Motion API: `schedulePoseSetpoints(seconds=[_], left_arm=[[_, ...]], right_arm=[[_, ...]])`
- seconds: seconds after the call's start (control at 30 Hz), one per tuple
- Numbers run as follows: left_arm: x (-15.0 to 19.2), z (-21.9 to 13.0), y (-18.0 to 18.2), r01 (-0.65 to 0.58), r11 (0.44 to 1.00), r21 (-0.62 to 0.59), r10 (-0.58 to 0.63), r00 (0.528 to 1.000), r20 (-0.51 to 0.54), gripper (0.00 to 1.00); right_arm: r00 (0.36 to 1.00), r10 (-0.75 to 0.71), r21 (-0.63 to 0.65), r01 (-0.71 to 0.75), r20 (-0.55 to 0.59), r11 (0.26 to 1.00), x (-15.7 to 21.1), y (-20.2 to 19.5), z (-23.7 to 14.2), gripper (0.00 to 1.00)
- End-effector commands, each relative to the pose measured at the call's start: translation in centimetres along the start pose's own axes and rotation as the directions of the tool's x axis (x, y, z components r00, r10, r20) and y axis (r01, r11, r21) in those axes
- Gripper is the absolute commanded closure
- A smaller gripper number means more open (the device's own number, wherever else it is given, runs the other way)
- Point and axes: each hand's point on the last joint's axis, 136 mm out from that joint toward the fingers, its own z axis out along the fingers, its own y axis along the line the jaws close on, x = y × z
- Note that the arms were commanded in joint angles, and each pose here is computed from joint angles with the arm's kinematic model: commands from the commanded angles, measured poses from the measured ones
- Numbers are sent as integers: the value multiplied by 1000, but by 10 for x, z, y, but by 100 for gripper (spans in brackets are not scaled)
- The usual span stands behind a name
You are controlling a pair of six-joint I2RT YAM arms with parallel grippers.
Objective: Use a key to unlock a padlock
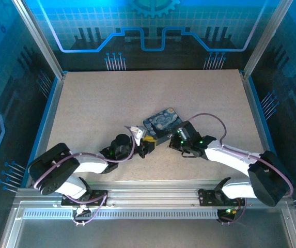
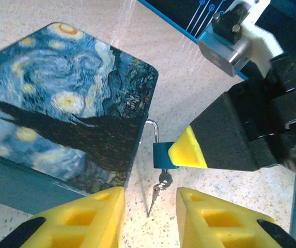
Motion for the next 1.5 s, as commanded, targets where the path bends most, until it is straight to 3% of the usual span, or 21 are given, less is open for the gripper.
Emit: schedulePoseSetpoints(seconds=[0.0, 0.73, 1.1, 1.27, 1.47], left_arm=[[1, -2, -1, -11, 1000, -10, 10, 998, -55, 68], [0, -4, 2, 6, 1000, -27, -8, 997, -80, 66], [-6, -19, 11, 12, 997, -71, -18, 997, -80, 66], [-11, -33, 27, 24, 985, -171, -41, 994, -101, 65], [-21, -64, 55, 18, 941, -337, -67, 989, -133, 60]], right_arm=[[999, -31, -58, 32, 12, 998, -7, 3, -6, 100], [1000, -20, -143, 17, -23, 990, -28, -11, -9, 100], [994, -111, -80, 112, 13, 990, -21, -15, -45, 100], [975, -216, -70, 219, 46, 973, -21, 5, -64, 100], [933, -355, -97, 359, 63, 928, -14, 62, -69, 100]])
